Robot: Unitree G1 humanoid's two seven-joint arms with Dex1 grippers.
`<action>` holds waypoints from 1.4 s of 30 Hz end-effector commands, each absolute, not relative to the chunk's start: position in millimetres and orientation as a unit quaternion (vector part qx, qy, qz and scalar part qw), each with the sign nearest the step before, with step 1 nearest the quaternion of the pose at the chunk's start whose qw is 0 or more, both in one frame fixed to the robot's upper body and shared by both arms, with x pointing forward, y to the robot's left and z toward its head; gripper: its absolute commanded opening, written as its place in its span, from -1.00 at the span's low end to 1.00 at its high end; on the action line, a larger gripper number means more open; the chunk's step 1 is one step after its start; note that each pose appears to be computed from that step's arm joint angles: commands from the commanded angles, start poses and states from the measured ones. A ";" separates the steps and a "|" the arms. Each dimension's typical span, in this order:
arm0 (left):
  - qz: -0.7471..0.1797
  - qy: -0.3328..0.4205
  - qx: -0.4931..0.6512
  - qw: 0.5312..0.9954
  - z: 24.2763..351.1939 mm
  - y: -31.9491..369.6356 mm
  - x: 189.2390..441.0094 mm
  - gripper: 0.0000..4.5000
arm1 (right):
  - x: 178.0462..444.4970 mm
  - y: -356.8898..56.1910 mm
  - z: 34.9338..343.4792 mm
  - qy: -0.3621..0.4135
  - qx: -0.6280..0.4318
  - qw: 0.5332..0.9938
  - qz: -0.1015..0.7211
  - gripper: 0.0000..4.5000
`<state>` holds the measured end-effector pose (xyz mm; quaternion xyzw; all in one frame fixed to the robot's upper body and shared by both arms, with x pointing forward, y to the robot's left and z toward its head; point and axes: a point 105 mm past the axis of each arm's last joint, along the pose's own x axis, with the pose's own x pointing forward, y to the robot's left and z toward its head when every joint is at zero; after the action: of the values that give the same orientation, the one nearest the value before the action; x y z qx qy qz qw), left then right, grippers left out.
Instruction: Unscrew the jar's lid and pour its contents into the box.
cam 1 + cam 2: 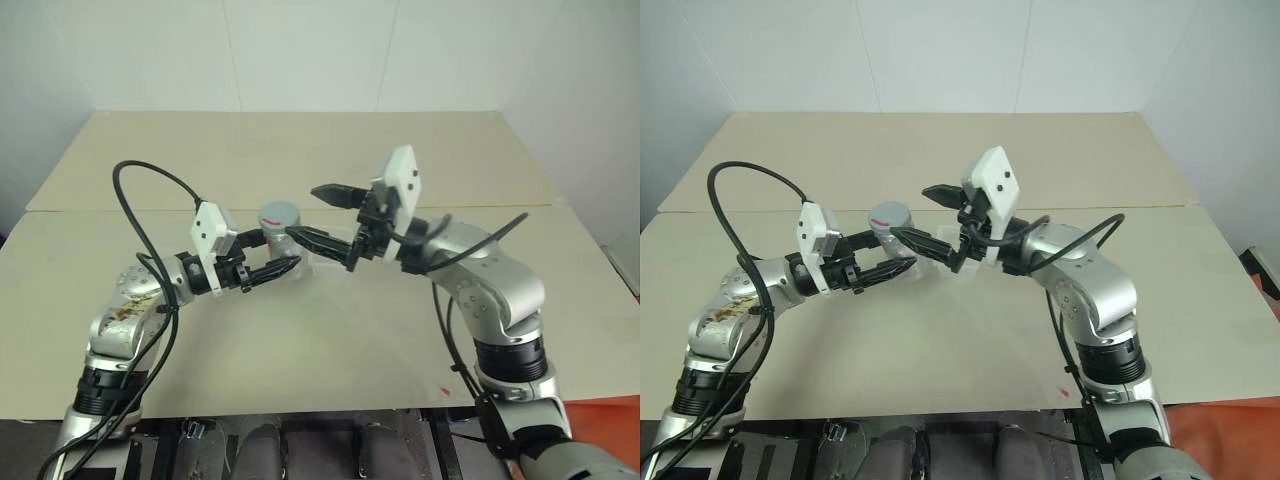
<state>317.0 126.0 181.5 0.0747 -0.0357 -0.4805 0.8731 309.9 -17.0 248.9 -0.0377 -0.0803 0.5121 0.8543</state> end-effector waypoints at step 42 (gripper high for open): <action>-0.544 -0.110 0.106 0.825 206.0 112.8 292.8 0.23 | 291.1 3.2 253.1 -0.082 -0.053 0.808 0.581 0.23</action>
<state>307.0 119.5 182.6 0.0948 -0.0520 -0.5099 0.8534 302.2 5.5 241.6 -0.0612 -0.0486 0.5392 0.8385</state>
